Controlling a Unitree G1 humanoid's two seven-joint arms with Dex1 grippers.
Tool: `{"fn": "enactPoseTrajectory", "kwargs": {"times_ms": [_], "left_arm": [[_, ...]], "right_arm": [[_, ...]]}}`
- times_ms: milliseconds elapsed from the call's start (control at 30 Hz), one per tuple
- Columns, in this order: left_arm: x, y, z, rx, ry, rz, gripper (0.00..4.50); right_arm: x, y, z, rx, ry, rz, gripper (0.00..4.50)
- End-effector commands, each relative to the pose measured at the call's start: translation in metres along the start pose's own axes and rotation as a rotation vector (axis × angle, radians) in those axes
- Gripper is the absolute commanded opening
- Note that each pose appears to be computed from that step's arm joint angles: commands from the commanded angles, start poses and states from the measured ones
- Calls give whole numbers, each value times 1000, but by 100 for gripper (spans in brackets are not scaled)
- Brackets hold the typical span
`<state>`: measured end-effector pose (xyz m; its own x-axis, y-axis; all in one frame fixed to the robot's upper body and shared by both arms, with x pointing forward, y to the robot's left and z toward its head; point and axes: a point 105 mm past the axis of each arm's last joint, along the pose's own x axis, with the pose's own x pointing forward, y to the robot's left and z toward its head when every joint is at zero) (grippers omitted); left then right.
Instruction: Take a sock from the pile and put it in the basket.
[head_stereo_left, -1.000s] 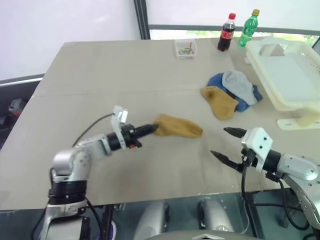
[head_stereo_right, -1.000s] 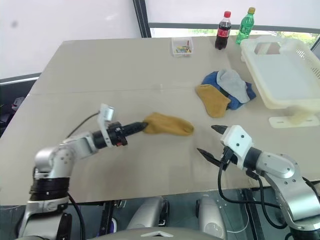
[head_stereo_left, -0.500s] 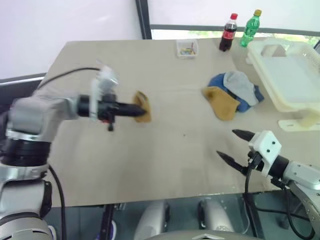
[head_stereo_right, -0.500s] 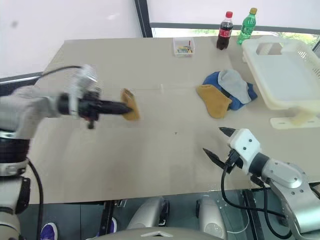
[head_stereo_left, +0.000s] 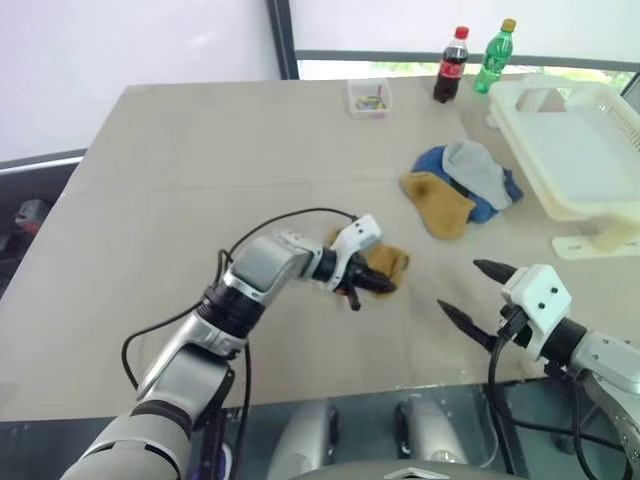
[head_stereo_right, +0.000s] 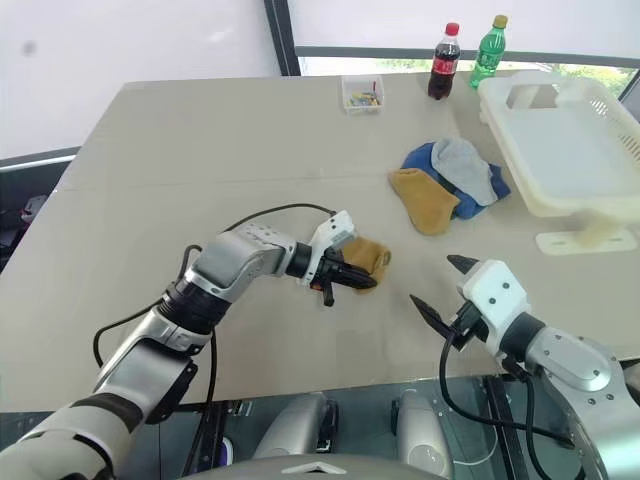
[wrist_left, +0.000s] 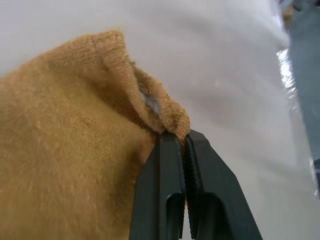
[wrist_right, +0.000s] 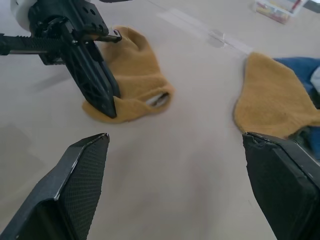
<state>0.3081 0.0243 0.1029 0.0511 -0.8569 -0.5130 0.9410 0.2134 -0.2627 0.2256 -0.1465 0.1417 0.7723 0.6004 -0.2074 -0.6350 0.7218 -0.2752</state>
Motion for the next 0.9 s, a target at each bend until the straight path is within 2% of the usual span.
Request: {"fn": "enactPoseTrajectory", "kwargs": {"times_ms": [33,67,200,300,367,433,567,667,733,767,867,900], "left_arm": [[-18,-6,17,24,-124,-20,183],[-28,-8,23,43,-179,-23,228],[-75,5,26,50,-300,56,228],[-90,39,25,98,-308,261,228],[-87,64,23,129,-289,389,228],[-78,76,23,132,-284,426,228],[-48,96,20,104,-245,489,228],[-29,96,16,97,-238,467,234],[-24,95,15,80,-249,464,175],[-24,92,15,67,-268,455,153],[-30,77,13,37,-307,406,10],[-36,70,10,1,-317,402,0]], "right_arm": [[3,7,12,43,-38,4,450],[7,7,12,73,-30,-7,450],[31,3,9,153,-2,-21,450],[55,-4,7,188,22,-44,450],[71,-3,9,196,32,-27,450],[79,-2,7,201,47,-19,450],[93,-5,-14,235,132,-36,450],[99,-12,-25,265,162,-70,374],[99,-12,-30,266,180,-66,275],[98,-12,-31,264,185,-55,244],[94,-12,-34,201,189,-14,97],[93,-11,-32,154,177,19,40]]}}
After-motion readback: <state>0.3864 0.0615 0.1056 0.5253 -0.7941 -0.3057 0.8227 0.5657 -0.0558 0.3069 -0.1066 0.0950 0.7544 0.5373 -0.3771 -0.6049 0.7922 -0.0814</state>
